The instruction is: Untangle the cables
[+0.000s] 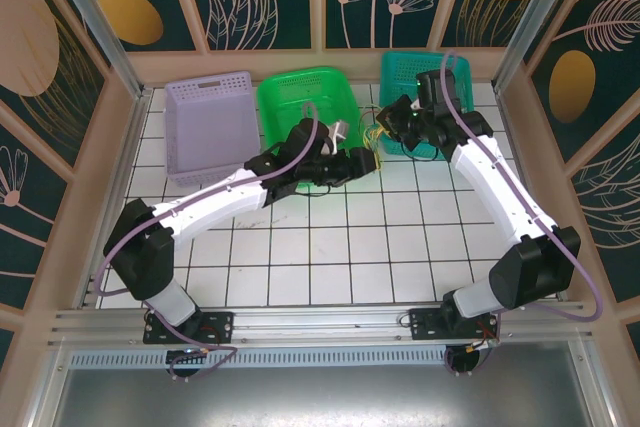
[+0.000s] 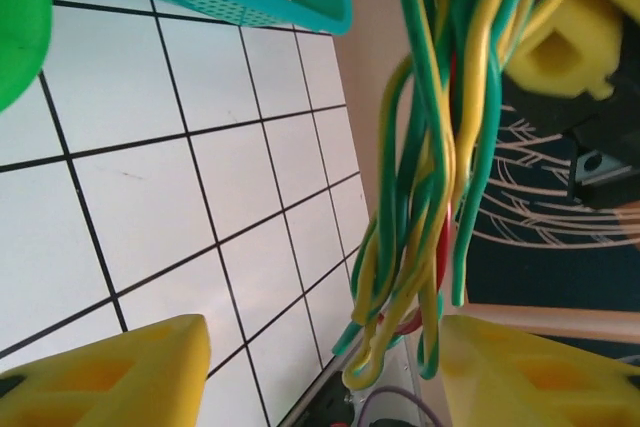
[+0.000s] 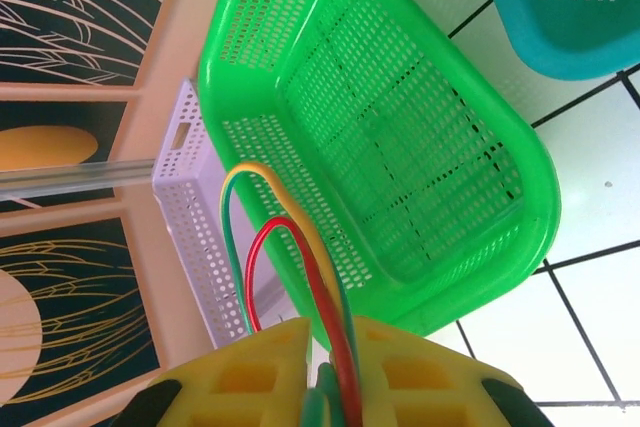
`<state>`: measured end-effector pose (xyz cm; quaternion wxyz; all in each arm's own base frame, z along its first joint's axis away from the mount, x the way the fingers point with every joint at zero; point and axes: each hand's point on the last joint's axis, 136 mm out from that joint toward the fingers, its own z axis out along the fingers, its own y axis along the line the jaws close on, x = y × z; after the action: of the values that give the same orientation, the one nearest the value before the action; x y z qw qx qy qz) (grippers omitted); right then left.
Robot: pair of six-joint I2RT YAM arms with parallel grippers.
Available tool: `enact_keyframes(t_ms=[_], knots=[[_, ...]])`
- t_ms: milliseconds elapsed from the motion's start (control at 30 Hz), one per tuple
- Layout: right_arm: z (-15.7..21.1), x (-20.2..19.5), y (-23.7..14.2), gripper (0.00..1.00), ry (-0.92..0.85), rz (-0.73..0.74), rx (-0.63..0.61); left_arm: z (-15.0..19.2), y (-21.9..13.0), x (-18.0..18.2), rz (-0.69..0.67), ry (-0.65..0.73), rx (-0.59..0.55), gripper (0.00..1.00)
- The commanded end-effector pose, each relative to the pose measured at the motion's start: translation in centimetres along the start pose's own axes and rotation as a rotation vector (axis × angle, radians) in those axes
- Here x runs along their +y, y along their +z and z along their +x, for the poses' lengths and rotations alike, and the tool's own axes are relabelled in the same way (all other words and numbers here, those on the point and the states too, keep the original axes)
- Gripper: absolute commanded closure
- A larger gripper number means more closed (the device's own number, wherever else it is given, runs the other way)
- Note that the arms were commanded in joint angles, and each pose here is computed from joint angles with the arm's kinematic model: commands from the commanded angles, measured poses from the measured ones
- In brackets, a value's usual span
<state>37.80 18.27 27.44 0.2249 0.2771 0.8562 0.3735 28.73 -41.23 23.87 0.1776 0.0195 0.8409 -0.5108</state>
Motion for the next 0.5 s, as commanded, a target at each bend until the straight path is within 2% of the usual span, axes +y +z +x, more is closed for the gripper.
enact_keyframes(t_ms=[0, 67, 133, 233, 300, 467], knots=[[0.3, 1.2, -0.7, 1.00, 0.050, -0.037, 0.035, -0.7, 0.3, -1.5, 0.052, 0.078, -0.038, 0.42], [0.5, 1.3, -0.7, 1.00, 0.053, -0.043, 0.042, -1.2, 0.4, -1.4, 0.039, 0.086, -0.058, 0.47], [0.6, 1.1, -0.7, 1.00, 0.054, -0.039, 0.045, -1.8, 0.4, -1.6, 0.040, 0.088, -0.083, 0.59], [0.6, 0.7, -1.0, 1.00, 0.049, -0.033, 0.043, -2.1, 0.4, -1.4, 0.015, 0.097, -0.096, 1.00], [0.2, -0.1, -1.3, 1.00, 0.031, -0.011, 0.028, -2.5, -0.4, -0.7, -0.051, 0.115, -0.111, 1.00], [-0.9, -1.7, -2.3, 1.00, -0.081, 0.048, -0.015, -2.9, -3.4, 1.0, -0.082, 0.090, -0.091, 1.00]])
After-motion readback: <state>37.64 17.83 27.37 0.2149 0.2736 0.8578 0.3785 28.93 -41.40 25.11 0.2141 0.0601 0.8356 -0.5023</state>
